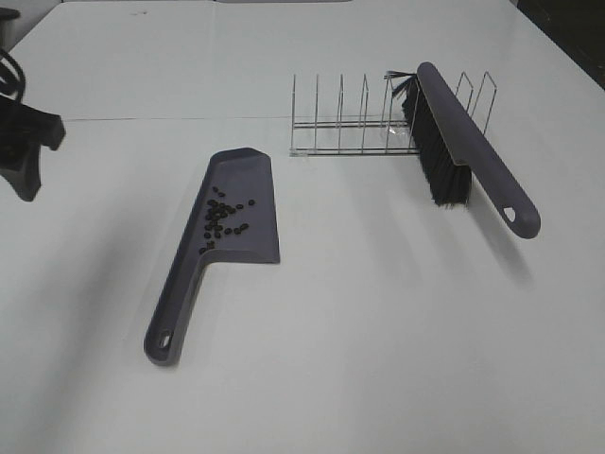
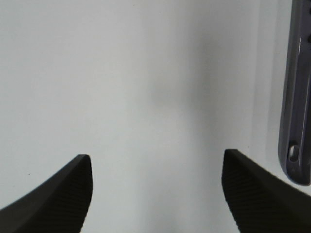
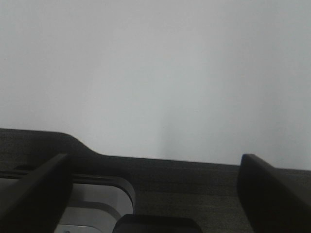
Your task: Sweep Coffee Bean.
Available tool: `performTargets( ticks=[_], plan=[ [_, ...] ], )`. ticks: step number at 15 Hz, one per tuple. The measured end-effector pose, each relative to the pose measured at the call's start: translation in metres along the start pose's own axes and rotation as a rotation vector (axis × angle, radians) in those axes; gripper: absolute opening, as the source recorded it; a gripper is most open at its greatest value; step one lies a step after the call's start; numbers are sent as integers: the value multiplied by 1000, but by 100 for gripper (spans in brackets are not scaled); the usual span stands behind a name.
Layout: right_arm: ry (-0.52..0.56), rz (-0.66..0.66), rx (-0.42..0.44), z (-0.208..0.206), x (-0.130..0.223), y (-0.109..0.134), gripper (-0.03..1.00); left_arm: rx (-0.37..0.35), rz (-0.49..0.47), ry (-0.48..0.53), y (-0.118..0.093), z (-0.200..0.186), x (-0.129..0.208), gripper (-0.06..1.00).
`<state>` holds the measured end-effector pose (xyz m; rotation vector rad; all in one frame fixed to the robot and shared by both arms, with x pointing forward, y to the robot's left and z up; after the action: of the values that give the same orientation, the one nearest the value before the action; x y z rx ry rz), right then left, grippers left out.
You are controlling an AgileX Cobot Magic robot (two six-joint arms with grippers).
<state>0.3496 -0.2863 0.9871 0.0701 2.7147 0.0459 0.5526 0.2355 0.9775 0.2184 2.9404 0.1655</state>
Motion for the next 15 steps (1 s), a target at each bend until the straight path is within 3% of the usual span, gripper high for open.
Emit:
performTargets(
  ticks=[1, 2, 8, 12, 13, 15],
  plan=[
    [10, -9, 2, 0, 1, 0, 81, 0, 0, -24, 5, -12, 10, 70],
    [44, -52, 10, 0, 7, -2, 81, 1, 14, -45, 11, -27, 43, 70],
    [65, -77, 9, 1, 11, -2, 80, 16, 11, -218, 27, -55, 145, 70],
    [21, -95, -13, -5, 16, -1, 79, 33, 18, -414, 33, -61, 204, 70],
    [-26, -92, -22, -10, 17, -2, 79, 57, 32, -559, 33, -69, 225, 70],
    [-98, -101, -34, -19, 21, -3, 79, 63, 84, -714, 32, -81, 237, 70]
  ],
)
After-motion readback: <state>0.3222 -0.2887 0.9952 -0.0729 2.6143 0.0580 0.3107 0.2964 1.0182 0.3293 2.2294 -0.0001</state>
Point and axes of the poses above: a point on each arm's last joint axis where the gripper is mounted, z pointing out along that axis toward the gripper, y along the wrist's bending axis when the last joint is at zero, x = y × z, the point moved 6 cm from there along z, pointing out along that axis toward the gripper, and after that the axes turned 6 degrees about z, right-handed, at the moved point
